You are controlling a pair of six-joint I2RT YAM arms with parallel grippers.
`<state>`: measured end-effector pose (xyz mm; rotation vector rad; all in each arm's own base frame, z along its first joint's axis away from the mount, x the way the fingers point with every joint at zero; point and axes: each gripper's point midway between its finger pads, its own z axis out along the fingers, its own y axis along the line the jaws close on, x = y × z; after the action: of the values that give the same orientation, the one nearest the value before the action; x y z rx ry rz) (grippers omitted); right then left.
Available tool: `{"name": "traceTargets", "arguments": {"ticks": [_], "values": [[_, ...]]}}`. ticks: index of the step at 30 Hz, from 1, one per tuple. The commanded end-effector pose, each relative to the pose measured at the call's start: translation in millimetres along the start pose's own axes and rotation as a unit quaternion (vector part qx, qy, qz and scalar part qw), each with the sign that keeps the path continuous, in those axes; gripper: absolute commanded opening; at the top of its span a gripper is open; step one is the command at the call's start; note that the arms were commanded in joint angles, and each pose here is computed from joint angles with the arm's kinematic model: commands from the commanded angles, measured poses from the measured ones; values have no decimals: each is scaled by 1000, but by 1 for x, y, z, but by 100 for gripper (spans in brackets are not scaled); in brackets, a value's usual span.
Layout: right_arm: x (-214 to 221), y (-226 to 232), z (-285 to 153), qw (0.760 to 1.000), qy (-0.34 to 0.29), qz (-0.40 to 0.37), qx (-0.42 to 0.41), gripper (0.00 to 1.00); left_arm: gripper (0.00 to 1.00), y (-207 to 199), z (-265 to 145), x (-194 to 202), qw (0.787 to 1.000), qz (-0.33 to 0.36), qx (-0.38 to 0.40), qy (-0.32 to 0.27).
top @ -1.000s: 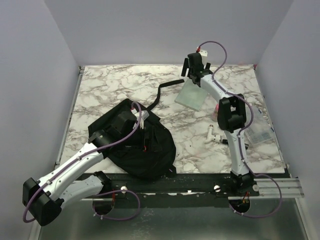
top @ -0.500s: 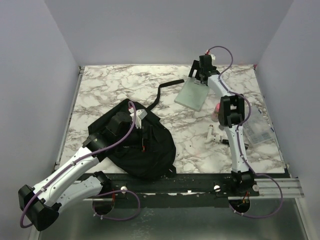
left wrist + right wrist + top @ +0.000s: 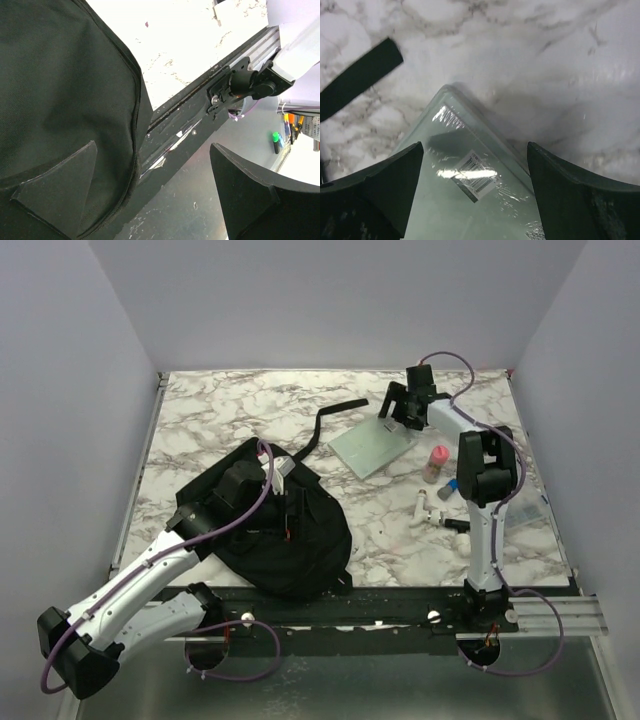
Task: Pack the student bag
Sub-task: Move the book to the center of the board, then pick up the book from the center of the board.
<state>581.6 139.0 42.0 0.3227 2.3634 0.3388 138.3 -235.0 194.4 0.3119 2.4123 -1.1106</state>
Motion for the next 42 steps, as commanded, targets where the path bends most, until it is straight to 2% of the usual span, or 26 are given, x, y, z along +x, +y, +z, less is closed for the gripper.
{"name": "traceTargets", "arguments": {"ticks": [1,7,14,20,25,28,32,35,38,42], "values": [[43,21,-46,997,63,11,-35,87,97,1,-4,-14,1000,14,-24,-6],[89,45,-93,991,99,11,-84,84,96,-1,-1,-21,999,16,-32,0],[136,71,-128,979,138,36,-145,83,96,-6,2,-25,1000,9,-29,4],[145,79,-165,974,128,58,-180,83,96,-9,3,-26,1000,2,-21,5],[128,63,-167,986,79,27,-141,87,96,-18,5,-35,1000,-16,-9,-9],[110,59,-156,993,66,-3,-103,91,95,-22,9,-50,997,-66,-18,-20],[91,68,-136,993,62,-34,-98,92,97,-25,34,-65,984,-177,-5,12],[75,72,-121,993,59,-45,-96,94,97,-11,60,-81,965,-259,-23,18],[69,74,-103,991,77,-44,-101,93,97,3,82,-101,949,-310,-60,-7],[55,79,-90,989,71,-55,-119,92,94,28,111,-120,908,-402,-112,-45]]}}
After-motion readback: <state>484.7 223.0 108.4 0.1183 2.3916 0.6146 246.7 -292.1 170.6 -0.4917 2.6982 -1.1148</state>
